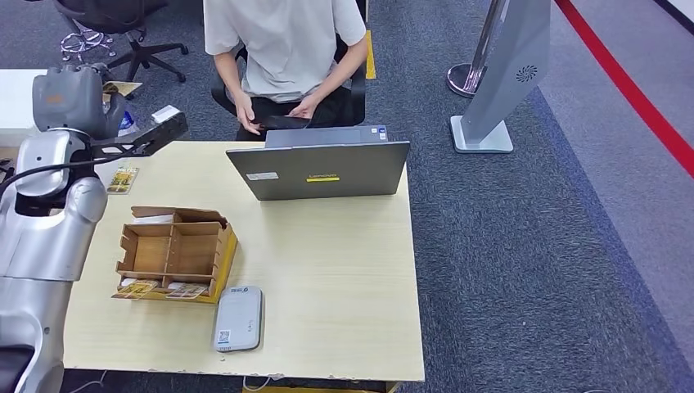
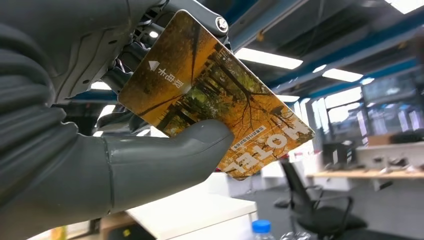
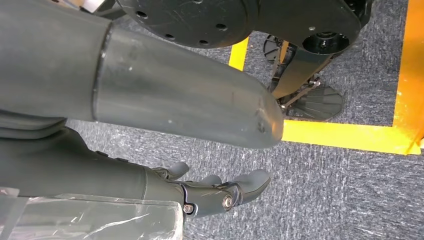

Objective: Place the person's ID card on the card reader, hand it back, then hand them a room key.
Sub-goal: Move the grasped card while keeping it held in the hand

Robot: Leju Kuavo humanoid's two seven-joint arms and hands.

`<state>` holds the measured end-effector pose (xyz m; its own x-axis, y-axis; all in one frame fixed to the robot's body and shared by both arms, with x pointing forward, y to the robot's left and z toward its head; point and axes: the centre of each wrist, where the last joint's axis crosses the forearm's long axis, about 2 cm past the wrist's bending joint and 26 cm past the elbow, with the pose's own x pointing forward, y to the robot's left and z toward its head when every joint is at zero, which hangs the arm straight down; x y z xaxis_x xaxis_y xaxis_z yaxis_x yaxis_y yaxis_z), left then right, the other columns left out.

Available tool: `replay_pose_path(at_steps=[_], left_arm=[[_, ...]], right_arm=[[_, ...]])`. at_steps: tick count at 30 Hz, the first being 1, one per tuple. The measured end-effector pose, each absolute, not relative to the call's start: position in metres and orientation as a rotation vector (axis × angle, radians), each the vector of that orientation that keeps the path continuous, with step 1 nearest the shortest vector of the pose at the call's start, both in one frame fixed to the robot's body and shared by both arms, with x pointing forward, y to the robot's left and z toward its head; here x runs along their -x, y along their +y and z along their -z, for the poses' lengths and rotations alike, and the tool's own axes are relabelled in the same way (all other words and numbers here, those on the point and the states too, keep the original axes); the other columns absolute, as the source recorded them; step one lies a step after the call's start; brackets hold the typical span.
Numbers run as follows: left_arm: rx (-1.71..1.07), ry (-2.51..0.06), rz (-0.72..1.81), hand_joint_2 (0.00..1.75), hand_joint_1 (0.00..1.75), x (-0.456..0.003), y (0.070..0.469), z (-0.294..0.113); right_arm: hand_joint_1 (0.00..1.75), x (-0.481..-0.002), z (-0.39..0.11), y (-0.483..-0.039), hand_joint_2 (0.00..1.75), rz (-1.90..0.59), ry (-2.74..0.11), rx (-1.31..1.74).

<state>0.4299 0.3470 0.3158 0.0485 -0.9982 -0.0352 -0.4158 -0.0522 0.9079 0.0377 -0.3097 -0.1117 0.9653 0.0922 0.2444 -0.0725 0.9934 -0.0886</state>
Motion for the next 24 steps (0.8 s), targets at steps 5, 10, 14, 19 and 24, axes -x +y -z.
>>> replay_pose_path(at_steps=[5, 10, 14, 19, 24], left_arm=[[-1.584, -1.571, 1.064, 1.75, 1.75, -0.404, 0.328, -0.295], [-1.554, -1.665, 1.183, 1.75, 1.75, -0.373, 0.309, -0.268], [-1.487, -1.727, 1.293, 1.75, 1.75, -0.346, 0.292, -0.242], [-1.344, -1.799, 1.451, 1.75, 1.75, -0.305, 0.27, -0.207], [-1.19, -1.839, 1.599, 1.75, 1.75, -0.266, 0.256, -0.179]], right_arm=[[0.0, -0.034, 0.112, -0.306, 0.0, -0.063, -0.25, 0.076], [0.0, -0.031, 0.112, -0.303, 0.0, -0.039, -0.252, 0.073], [0.0, -0.03, 0.113, -0.301, 0.0, -0.018, -0.252, 0.071], [0.0, -0.025, 0.113, -0.299, 0.0, 0.008, -0.255, 0.07], [0.0, -0.021, 0.113, -0.297, 0.0, 0.036, -0.258, 0.068]])
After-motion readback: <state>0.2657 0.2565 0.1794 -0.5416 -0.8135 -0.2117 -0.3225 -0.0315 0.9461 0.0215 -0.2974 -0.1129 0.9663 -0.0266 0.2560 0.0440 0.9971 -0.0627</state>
